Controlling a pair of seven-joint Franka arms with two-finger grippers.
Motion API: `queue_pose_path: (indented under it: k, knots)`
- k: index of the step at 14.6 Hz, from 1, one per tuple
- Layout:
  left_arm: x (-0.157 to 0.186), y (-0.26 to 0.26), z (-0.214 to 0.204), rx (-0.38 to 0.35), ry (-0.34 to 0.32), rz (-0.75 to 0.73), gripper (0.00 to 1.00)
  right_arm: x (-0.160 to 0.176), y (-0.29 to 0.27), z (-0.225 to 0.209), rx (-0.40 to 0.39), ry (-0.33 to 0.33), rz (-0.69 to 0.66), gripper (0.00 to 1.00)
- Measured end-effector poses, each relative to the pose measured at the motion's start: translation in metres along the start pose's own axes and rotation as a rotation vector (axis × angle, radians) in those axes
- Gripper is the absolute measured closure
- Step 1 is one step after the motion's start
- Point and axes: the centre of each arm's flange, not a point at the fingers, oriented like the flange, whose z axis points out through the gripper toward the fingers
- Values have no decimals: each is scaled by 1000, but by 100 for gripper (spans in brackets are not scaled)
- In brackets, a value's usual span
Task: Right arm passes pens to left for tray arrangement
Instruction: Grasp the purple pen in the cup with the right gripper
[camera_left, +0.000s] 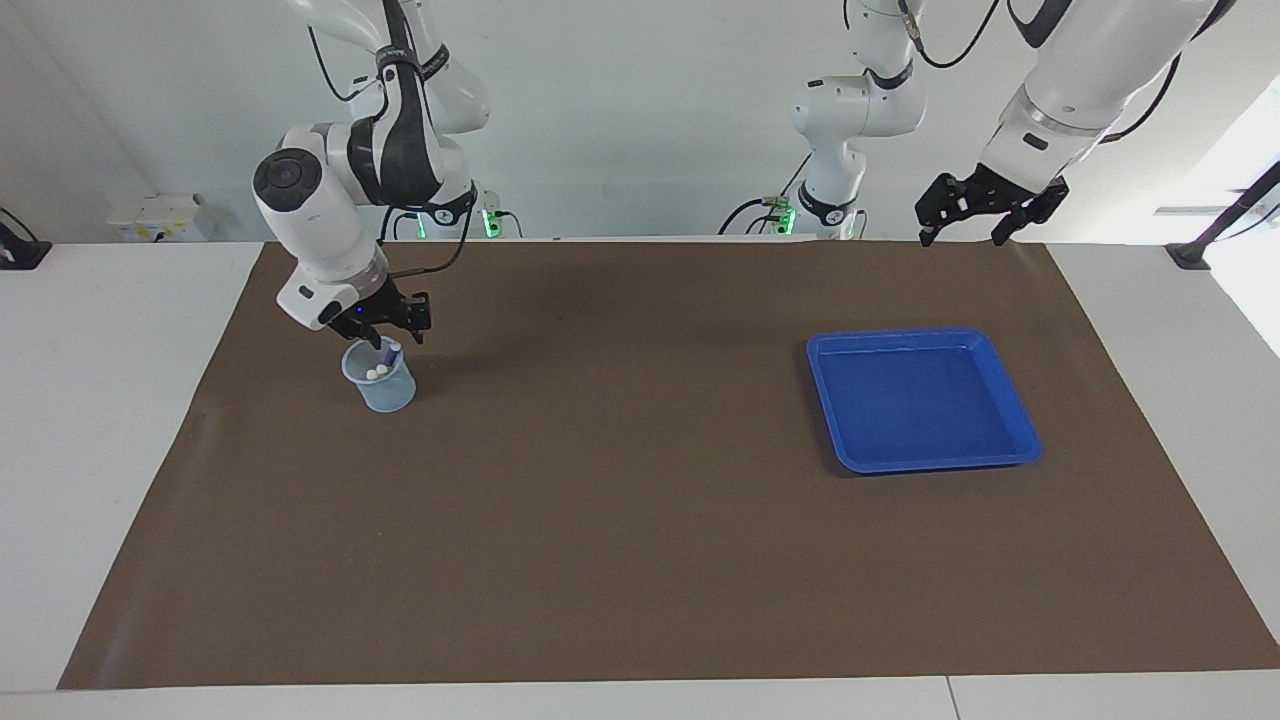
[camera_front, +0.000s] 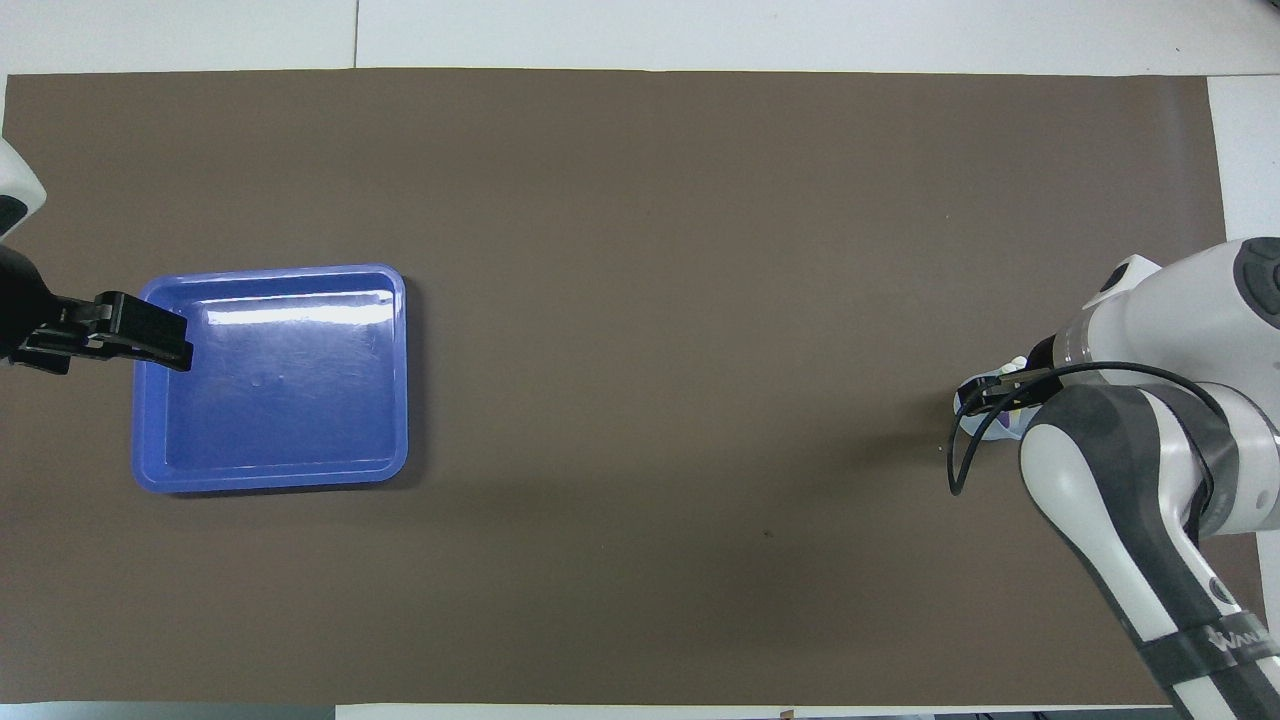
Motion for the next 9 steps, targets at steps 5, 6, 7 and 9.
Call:
queue_pose_path:
  k: [5,6,7,9]
  knots:
    - [0,0,0,0,0,0,0,0,1,5,-1,9,0,42]
    - [0,0,0,0,0,0,0,0,1,9,-1,15,-1,42]
    - [0,0,0,0,0,0,0,0,0,13,-2,19,-2,43]
    - [0,0,0,0,0,0,0,-1,0,16,-4,17,-5,45]
